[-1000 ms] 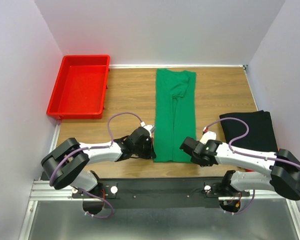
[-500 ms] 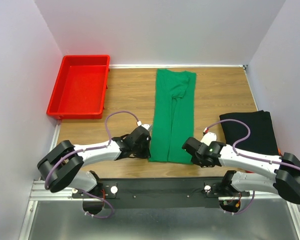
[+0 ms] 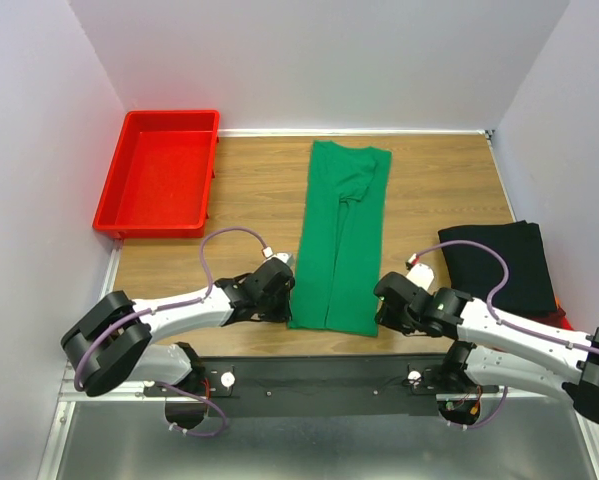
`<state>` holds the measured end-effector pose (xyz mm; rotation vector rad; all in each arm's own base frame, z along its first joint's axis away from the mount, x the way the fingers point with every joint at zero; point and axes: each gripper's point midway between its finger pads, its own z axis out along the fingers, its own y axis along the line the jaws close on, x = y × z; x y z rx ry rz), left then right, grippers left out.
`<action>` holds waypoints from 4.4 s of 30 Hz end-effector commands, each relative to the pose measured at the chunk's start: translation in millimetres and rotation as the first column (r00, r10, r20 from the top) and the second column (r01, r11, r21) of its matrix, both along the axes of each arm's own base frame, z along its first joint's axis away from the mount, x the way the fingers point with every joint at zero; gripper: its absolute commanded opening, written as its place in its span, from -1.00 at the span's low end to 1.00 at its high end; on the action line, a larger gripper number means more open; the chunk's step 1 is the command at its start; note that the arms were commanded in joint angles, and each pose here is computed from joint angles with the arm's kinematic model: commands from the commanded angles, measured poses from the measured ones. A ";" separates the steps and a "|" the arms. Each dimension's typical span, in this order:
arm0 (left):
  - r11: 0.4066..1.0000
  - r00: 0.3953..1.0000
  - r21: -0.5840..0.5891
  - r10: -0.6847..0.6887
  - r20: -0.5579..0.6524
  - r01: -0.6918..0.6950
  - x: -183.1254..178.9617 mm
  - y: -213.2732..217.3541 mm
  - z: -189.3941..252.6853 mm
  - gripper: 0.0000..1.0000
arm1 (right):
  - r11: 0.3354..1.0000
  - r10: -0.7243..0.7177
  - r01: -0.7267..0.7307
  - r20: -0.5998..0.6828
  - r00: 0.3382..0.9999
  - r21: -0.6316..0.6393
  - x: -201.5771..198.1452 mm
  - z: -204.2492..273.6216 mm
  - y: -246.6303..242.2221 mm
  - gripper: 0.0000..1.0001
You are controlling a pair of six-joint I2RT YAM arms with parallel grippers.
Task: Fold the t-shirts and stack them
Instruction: Fold the tshirt
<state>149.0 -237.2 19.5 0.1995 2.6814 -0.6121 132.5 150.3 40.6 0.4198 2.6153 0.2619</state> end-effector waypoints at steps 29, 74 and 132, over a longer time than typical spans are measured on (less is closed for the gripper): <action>0.997 0.999 -0.070 -0.038 -0.036 0.036 -21.5 -5.1 7.1 -1.00 | 0.989 0.082 -0.068 -0.105 0.991 0.135 -26.8 -9.6 18.9 -0.99; 0.981 0.955 -0.046 0.196 0.223 -0.191 287.2 -41.5 56.5 -1.00 | 0.989 -0.143 0.150 0.198 0.970 -0.020 282.7 27.9 -0.6 -0.99; 0.988 0.949 -0.129 0.124 0.290 -0.089 339.1 -91.2 68.3 -1.00 | 1.000 -0.027 0.025 0.200 0.979 0.008 345.7 10.5 5.8 0.08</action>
